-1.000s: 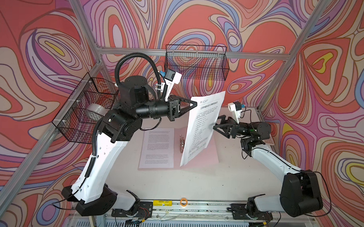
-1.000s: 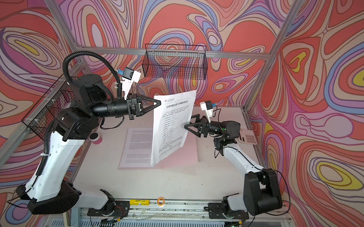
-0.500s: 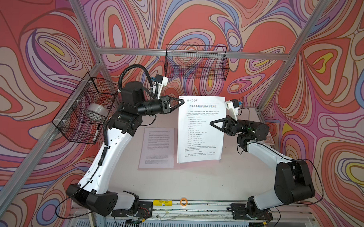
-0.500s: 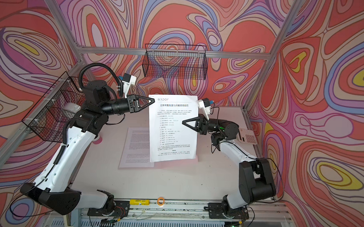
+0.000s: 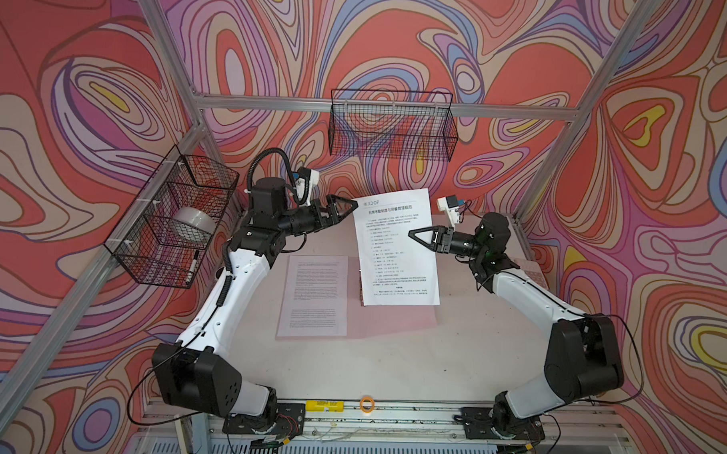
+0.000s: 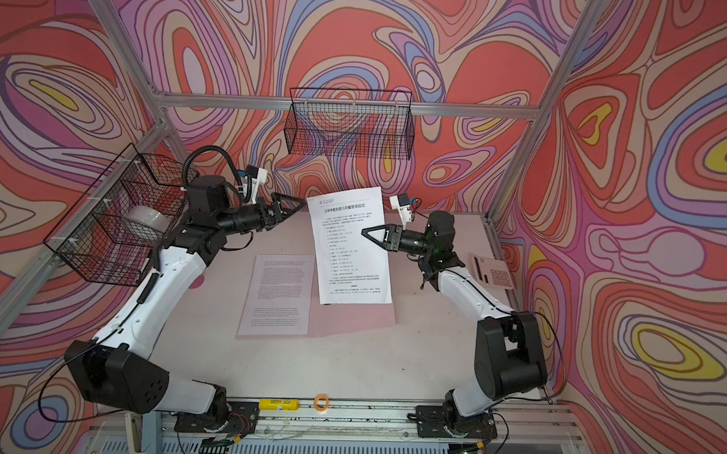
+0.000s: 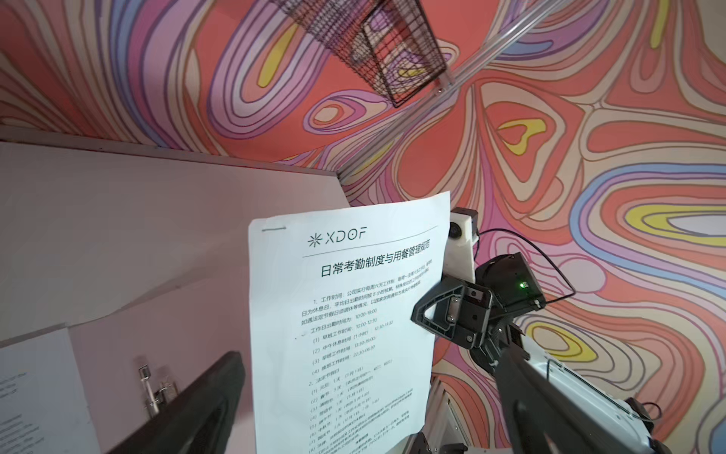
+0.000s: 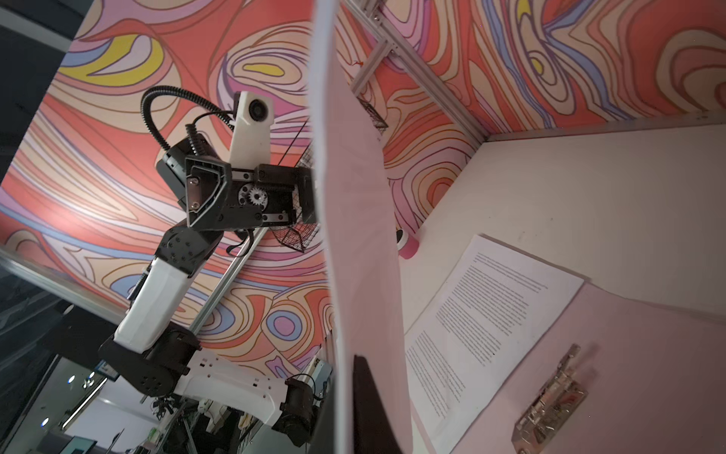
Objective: Put the files into the folder
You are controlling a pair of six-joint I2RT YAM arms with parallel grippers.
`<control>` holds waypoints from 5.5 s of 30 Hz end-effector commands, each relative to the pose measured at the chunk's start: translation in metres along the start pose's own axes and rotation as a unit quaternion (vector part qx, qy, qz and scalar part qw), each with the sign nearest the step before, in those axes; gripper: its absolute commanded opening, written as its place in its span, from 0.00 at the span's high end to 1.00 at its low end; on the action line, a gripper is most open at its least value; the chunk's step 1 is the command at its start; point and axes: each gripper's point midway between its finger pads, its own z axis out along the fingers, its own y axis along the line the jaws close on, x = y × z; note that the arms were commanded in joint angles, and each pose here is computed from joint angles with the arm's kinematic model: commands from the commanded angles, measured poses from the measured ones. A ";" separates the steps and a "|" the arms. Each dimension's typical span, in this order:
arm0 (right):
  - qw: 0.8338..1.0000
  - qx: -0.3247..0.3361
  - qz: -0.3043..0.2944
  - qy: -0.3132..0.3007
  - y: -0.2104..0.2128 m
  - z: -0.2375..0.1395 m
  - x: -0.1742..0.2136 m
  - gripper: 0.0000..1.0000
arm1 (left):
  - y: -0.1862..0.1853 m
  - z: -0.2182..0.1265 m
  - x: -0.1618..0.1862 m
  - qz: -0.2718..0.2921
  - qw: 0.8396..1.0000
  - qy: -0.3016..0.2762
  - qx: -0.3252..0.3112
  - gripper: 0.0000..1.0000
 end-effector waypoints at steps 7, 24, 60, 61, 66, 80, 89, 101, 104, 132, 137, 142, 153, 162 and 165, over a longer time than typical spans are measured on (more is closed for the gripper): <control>0.985 0.080 0.151 0.013 -0.137 0.012 0.045 1.00 | 0.057 0.005 0.015 -0.017 0.998 -0.016 -0.050 0.00; 0.971 0.120 0.206 0.034 -0.186 -0.024 0.082 1.00 | 0.086 0.010 0.047 -0.037 0.998 0.008 -0.057 0.00; 0.938 0.215 0.255 0.095 -0.222 0.006 0.111 1.00 | 0.163 -0.022 0.063 -0.057 0.967 0.000 -0.249 0.00; 0.934 0.224 0.261 0.097 -0.228 0.003 0.116 1.00 | 0.168 -0.028 0.062 -0.055 0.963 -0.004 -0.263 0.00; 0.914 0.267 0.285 0.106 -0.258 -0.013 0.150 1.00 | 0.196 -0.055 0.060 -0.055 0.939 -0.012 -0.339 0.00; 0.891 0.318 0.301 0.120 -0.290 -0.041 0.177 1.00 | 0.263 -0.103 0.047 -0.074 0.903 -0.016 -0.423 0.00; 0.895 0.308 0.298 0.123 -0.287 -0.037 0.175 1.00 | 0.316 -0.106 0.065 -0.123 0.895 0.002 -0.430 0.00; 0.900 0.298 0.293 0.121 -0.281 -0.035 0.167 1.00 | 0.351 -0.091 0.097 -0.155 0.889 0.044 -0.428 0.04; 0.902 0.295 0.293 0.121 -0.281 -0.034 0.168 1.00 | 0.349 -0.083 0.099 -0.161 0.898 0.049 -0.406 0.09; 0.937 0.167 0.301 0.062 -0.207 -0.012 0.106 1.00 | 0.316 -0.053 0.096 -0.185 0.943 0.024 -0.276 1.00; 0.945 0.169 0.276 0.047 -0.177 -0.015 0.083 1.00 | 0.319 -0.049 0.100 -0.188 0.944 0.023 -0.271 1.00; 0.948 0.170 0.269 0.032 -0.153 -0.020 0.073 1.00 | 0.317 -0.051 0.101 -0.183 0.944 0.015 -0.274 1.00; 0.951 0.140 0.274 0.009 -0.131 -0.027 0.074 1.00 | 0.309 -0.044 0.103 -0.173 0.946 0.025 -0.272 1.00; 0.938 0.155 0.309 0.014 -0.164 -0.039 0.102 1.00 | 0.306 -0.043 0.102 -0.166 0.947 0.027 -0.275 1.00; 0.936 0.168 0.310 0.024 -0.169 -0.043 0.111 1.00 | 0.305 -0.044 0.101 -0.165 0.947 0.026 -0.275 1.00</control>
